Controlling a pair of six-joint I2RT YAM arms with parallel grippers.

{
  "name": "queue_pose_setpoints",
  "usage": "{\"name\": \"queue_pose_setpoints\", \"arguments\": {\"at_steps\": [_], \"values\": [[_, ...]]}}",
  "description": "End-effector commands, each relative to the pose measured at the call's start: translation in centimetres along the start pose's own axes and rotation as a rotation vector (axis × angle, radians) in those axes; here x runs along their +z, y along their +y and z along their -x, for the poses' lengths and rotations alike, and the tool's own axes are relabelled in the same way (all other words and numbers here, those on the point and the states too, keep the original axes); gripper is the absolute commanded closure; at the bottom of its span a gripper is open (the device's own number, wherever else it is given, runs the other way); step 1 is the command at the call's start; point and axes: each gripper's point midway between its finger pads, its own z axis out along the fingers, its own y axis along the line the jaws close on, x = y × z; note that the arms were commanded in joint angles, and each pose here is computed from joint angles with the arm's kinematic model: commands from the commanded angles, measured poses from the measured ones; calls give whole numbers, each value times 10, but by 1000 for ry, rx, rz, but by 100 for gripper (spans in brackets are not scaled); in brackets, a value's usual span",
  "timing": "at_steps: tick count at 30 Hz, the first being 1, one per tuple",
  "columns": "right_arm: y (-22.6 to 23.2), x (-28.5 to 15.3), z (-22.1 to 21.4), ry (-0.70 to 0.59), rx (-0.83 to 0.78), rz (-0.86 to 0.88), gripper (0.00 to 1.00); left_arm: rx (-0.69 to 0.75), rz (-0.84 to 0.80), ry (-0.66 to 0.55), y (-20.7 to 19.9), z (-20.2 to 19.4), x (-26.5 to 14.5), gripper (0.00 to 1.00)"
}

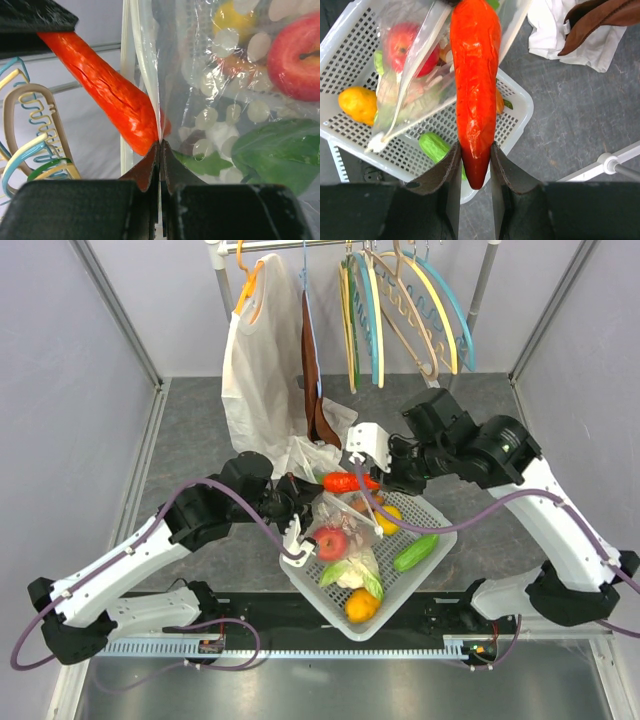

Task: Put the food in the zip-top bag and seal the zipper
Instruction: Place the fake vegetable in the zipper food storage bag.

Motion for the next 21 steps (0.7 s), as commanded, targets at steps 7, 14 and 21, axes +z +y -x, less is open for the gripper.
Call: {"name": "queue_pose_setpoints", "arguments": {"at_steps": [7,14,21], "values": [[-27,4,25,31,68,-166,98,51,126,-35,38,13,-15,98],[-8,13,60,-96,128,-33,92,42,134,-44,46,13,-13,98],[35,16,72,-131,79,193,35,15,156,-18,51,10,-18,98]]}}
